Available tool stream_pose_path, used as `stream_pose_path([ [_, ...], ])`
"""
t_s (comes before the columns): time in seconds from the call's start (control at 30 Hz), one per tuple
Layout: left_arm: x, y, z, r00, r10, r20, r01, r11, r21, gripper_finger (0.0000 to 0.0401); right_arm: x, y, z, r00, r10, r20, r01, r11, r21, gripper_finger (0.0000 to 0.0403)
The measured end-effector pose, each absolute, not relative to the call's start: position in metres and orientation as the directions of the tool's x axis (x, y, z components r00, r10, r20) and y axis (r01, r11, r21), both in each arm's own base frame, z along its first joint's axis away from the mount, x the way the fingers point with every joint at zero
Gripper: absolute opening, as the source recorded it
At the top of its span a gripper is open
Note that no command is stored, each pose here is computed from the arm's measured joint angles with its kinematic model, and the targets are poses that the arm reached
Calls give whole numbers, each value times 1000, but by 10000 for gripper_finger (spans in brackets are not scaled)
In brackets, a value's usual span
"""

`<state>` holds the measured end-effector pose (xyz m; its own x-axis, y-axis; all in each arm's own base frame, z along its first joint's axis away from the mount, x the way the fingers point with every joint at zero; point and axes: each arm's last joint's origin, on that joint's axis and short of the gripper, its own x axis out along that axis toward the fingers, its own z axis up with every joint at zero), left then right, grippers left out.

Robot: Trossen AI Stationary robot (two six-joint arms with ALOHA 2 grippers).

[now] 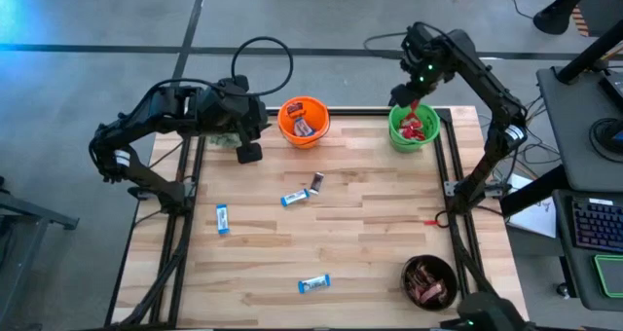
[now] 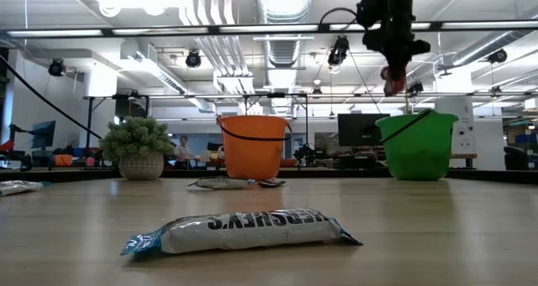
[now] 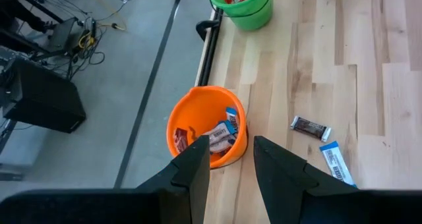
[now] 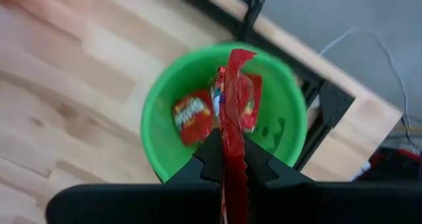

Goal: Sort candy
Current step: Put the red candy into the green bucket, then put the white chocolate into the orange bucket

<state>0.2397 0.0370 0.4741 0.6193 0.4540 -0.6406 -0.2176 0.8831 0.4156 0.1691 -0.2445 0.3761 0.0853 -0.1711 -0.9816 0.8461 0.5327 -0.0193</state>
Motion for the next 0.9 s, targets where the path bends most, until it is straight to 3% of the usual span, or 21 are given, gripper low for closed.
stream_pose_path([
  [0.23,240,37,474,619,454,-641,-217,883,415,101,167,-242,340,2,-52,-999,823,567,-28,9],
  [0.5,240,37,474,620,453,-641,-217,884,415,101,167,-242,331,-12,-31,-999,821,570,-28,14],
  [0.9,241,37,474,618,452,-643,-253,889,382,101,167,-241,331,-14,-25,-1000,821,571,-26,98],
])
